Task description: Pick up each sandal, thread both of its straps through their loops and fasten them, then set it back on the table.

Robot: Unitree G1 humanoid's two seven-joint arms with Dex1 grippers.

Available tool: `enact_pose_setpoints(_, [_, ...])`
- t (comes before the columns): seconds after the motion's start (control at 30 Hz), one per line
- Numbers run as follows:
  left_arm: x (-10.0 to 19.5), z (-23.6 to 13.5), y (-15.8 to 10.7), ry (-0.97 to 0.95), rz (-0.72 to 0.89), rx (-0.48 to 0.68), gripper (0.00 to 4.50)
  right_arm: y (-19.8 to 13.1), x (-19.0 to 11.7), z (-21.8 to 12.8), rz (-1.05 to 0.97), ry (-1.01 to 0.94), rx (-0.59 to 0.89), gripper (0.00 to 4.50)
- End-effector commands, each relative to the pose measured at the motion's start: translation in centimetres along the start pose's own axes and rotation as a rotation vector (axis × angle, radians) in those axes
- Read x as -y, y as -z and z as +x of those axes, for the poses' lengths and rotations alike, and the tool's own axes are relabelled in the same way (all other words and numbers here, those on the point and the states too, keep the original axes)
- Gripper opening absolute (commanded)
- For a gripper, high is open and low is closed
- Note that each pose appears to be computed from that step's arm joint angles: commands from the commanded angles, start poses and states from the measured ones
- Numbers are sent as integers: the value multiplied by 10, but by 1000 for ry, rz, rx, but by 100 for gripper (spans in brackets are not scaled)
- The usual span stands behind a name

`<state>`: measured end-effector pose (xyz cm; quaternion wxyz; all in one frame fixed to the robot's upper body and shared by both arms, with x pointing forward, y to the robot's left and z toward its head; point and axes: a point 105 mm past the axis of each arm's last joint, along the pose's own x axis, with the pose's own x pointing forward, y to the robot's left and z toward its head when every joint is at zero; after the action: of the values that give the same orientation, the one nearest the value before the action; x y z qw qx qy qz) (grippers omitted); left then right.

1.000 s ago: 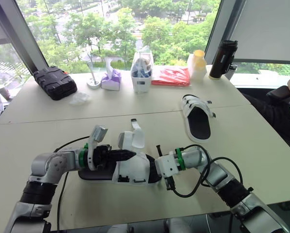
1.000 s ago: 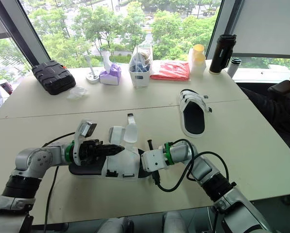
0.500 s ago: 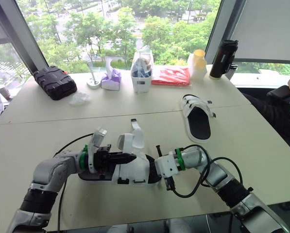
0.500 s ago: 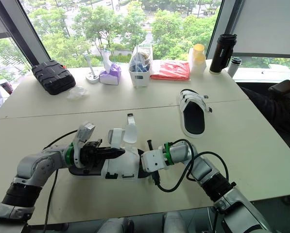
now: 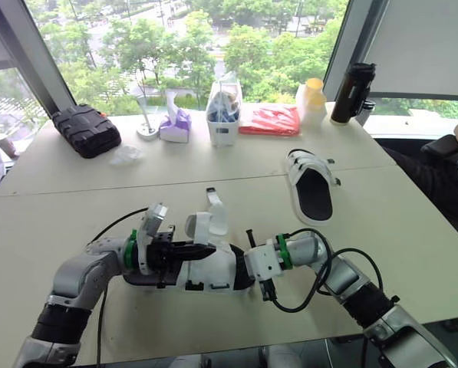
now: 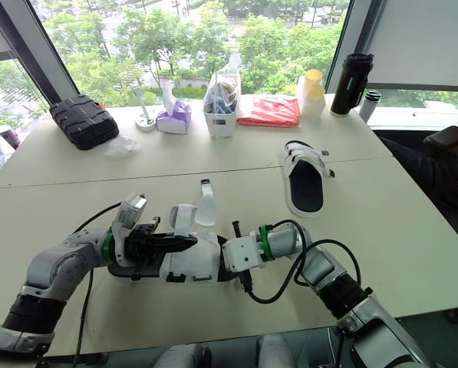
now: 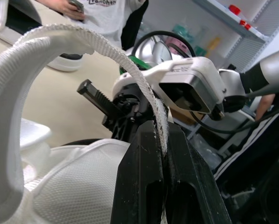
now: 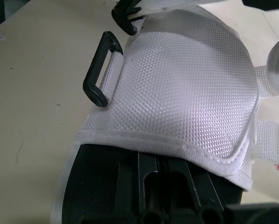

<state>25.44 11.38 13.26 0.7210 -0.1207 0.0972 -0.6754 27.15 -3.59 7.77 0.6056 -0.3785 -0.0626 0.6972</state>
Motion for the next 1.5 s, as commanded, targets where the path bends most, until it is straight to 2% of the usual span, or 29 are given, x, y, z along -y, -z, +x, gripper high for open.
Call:
enact_pose_setpoints(0.03, [7, -5, 0, 8, 48, -18, 4, 23, -17, 1, 70, -54, -91, 0])
enact_pose_setpoints(0.27, [13, -8, 4, 5, 140, -29, 4, 22, -18, 2, 74, -55, -88, 0])
enact_pose_setpoints(0.7, [20, -12, 32, 24, 142, -126, 4, 23, -18, 2, 71, -53, -90, 0])
enact_pose_setpoints(0.8, [22, -16, 34, 19, 126, -135, 83, 24, -18, 2, 71, -55, -91, 0])
enact_pose_setpoints(0.9, [21, -19, 30, -22, 163, -124, 230, 24, -18, 3, 71, -55, -93, 0])
enact_pose_setpoints(1.03, [32, -32, 20, -62, 159, -103, 403, 24, -17, 3, 69, -52, -91, 0])
enact_pose_setpoints(1.3, [45, -56, 10, -191, 138, -59, 403, 24, -17, 6, 69, -52, -85, 0])
enact_pose_setpoints(1.5, [59, -67, 33, -205, 93, -132, 403, 26, -15, 5, 65, -52, -87, 0])
